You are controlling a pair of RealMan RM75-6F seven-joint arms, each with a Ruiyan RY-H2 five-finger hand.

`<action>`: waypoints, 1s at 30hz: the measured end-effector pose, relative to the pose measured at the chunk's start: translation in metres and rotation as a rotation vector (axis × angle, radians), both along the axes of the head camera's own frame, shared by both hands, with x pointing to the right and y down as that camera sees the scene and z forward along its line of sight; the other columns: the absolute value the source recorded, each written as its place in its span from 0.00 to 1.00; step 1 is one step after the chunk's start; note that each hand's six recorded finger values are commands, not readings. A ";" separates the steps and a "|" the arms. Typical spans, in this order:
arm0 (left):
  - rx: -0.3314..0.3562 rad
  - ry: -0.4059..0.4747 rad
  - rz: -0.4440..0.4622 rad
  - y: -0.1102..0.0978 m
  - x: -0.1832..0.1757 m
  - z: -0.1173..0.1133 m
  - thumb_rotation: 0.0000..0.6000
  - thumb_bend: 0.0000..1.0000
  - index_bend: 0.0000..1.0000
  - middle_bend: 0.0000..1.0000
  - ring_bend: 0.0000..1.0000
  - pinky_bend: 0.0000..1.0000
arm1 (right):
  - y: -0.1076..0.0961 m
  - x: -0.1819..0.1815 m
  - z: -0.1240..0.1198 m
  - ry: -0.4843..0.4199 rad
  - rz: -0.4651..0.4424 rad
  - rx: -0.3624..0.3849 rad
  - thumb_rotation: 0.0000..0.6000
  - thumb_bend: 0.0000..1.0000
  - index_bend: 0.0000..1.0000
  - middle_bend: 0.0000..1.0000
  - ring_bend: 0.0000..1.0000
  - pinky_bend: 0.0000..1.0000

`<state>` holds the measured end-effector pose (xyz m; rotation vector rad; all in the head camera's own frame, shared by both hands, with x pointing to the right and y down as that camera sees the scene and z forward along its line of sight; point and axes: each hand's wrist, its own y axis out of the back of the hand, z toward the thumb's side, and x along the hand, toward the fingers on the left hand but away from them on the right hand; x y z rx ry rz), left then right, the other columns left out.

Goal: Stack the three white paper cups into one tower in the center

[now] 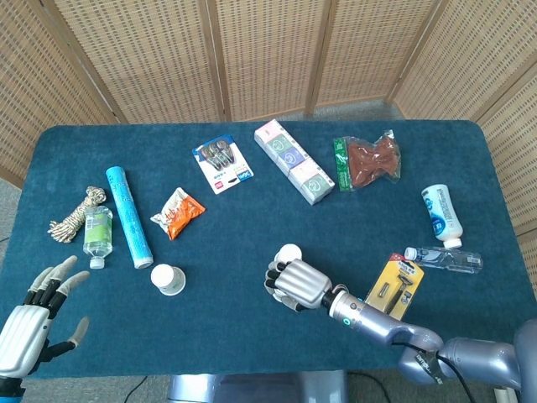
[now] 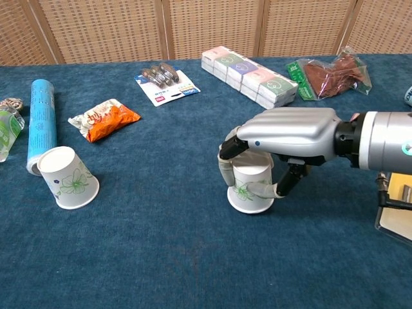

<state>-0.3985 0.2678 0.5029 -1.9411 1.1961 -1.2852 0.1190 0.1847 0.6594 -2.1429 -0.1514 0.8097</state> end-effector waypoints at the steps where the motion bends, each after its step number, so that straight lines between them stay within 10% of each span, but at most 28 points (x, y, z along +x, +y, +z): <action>1: 0.000 0.000 0.000 0.000 0.000 0.000 1.00 0.48 0.14 0.04 0.00 0.00 | -0.001 0.000 0.000 0.000 0.000 0.002 1.00 0.52 0.42 0.33 0.20 0.53; 30: 0.003 0.006 0.014 -0.001 0.005 -0.001 1.00 0.48 0.14 0.04 0.00 0.00 | 0.001 0.014 0.002 0.012 0.023 0.001 1.00 0.51 0.36 0.29 0.18 0.49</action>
